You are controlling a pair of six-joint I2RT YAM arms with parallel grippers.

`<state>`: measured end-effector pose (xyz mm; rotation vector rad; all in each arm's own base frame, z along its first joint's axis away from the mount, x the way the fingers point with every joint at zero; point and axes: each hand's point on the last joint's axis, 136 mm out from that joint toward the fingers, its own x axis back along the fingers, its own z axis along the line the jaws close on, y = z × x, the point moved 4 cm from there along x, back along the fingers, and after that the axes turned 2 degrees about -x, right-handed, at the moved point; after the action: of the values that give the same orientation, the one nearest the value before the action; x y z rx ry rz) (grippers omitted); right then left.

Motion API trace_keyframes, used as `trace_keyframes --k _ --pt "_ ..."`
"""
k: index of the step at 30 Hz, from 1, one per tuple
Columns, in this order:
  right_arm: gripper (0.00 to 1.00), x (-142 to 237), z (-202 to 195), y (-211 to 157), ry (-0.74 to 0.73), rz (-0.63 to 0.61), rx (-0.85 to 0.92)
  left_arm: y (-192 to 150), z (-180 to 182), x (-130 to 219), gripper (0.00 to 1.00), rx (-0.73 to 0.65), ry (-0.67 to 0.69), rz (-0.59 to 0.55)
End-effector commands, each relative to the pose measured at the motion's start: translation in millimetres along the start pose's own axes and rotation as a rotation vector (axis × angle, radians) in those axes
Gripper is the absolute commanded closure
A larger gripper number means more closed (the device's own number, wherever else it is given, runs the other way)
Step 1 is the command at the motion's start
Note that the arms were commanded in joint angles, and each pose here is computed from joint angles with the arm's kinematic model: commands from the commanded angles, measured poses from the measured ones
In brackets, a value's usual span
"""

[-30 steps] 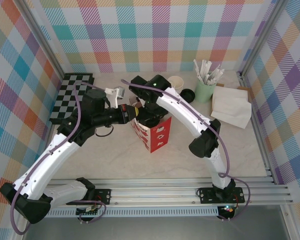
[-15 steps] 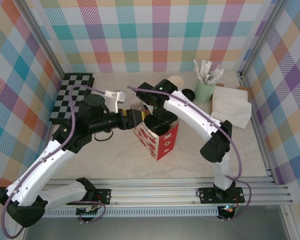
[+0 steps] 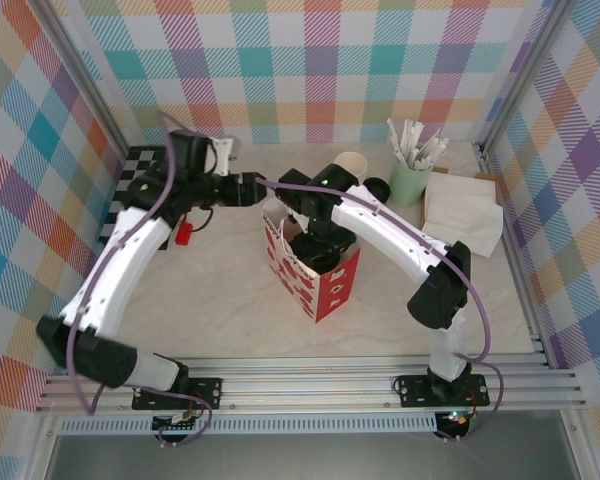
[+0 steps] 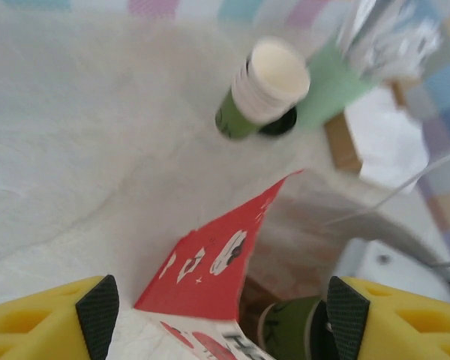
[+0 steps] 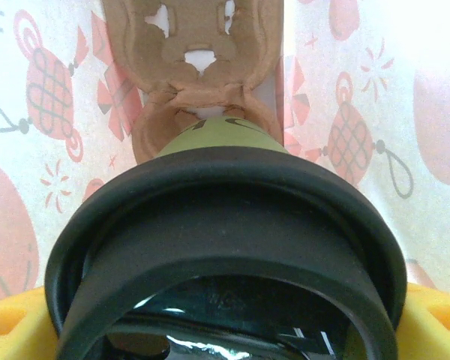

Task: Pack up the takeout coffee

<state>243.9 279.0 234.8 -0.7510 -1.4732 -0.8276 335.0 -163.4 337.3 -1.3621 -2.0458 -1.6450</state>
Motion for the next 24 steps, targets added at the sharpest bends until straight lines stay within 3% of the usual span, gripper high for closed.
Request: trace_keyframes --k 1,3,8,12,17,24 --pt "0.34 10.5 -2.9 -5.1 0.010 -0.036 -0.003 1.1 -24.4 -3.4 0.25 -0.172 -0.216 0.056" --pt "0.34 11.3 -3.8 -4.9 0.011 -0.049 -0.011 -1.6 -26.2 -13.7 0.26 -0.212 -0.238 0.098" --pt "0.34 10.9 -3.3 -6.7 0.019 -0.052 -0.007 -7.1 -16.8 -33.2 0.29 -0.311 -0.147 0.152" --pt "0.35 9.4 -3.2 -8.4 0.017 -0.038 0.001 -7.3 -16.4 -47.9 0.38 -0.328 -0.143 0.182" --pt "0.34 6.5 -3.6 -11.1 0.015 -0.015 -0.001 -8.2 -16.3 -58.0 0.41 -0.353 -0.128 0.211" --pt "0.34 -0.8 -4.0 -17.8 0.011 0.043 -0.001 -4.0 -9.8 -63.7 0.69 -0.356 -0.082 0.199"
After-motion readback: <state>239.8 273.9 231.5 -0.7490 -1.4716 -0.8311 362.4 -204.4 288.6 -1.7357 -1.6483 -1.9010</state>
